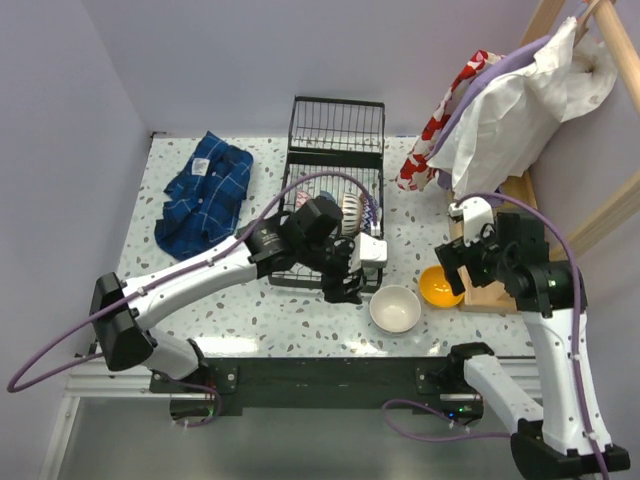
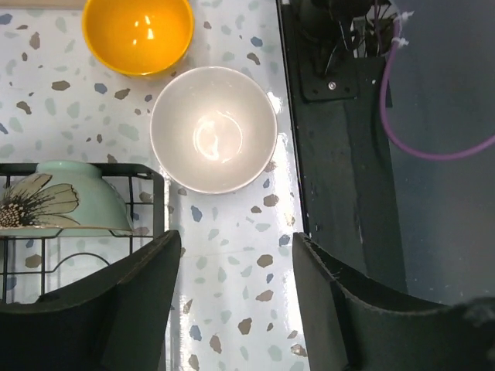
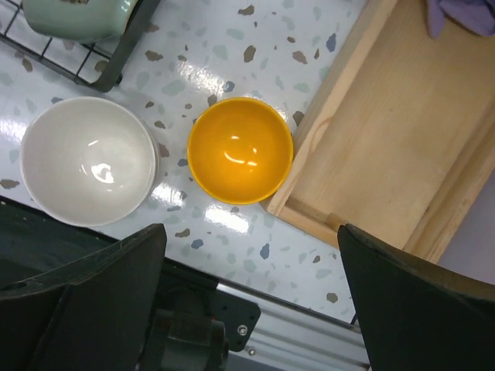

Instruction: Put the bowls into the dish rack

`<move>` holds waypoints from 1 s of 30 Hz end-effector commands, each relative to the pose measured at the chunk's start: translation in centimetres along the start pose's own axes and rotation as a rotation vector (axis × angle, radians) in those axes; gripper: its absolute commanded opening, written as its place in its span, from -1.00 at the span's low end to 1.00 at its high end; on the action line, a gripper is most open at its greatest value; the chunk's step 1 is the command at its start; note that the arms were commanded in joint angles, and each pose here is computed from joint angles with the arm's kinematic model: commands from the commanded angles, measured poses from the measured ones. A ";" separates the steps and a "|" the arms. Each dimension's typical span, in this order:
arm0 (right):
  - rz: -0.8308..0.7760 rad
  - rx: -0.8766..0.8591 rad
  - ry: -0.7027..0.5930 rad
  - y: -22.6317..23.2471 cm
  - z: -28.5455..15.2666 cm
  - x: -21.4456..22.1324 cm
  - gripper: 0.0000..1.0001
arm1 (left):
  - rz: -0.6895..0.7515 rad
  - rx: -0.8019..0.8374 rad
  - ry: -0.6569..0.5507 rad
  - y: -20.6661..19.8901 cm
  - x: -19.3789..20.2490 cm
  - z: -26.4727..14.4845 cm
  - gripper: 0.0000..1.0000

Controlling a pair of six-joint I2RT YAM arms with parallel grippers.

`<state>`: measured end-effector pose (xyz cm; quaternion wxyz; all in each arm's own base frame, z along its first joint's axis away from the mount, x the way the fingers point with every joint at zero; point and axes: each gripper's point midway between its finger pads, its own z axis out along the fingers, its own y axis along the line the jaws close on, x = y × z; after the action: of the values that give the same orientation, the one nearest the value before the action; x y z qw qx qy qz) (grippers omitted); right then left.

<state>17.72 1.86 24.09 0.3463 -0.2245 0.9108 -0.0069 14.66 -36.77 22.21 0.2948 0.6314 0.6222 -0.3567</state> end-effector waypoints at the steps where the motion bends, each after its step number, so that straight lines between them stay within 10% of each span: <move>1: 0.118 0.108 -0.106 -1.2 -2.8 -1.3 0.96 | 0.066 -0.028 0.116 0.4 1.2 1.1 0.24; 15: 0.194 0.264 -0.278 -3.3 -6.8 -3.1 0.97 | 0.205 -0.120 0.255 -4.4 1.2 14.0 0.07; 30: 0.192 0.275 -0.252 -3.1 -6.6 -1.5 0.97 | 0.188 -0.172 0.280 -3.1 1.6 16.8 -0.08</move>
<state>15.62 -1.07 30.43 0.4771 -0.0941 0.8713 -0.0661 9.67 -48.09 10.53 0.2687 0.7164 0.6200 -0.1736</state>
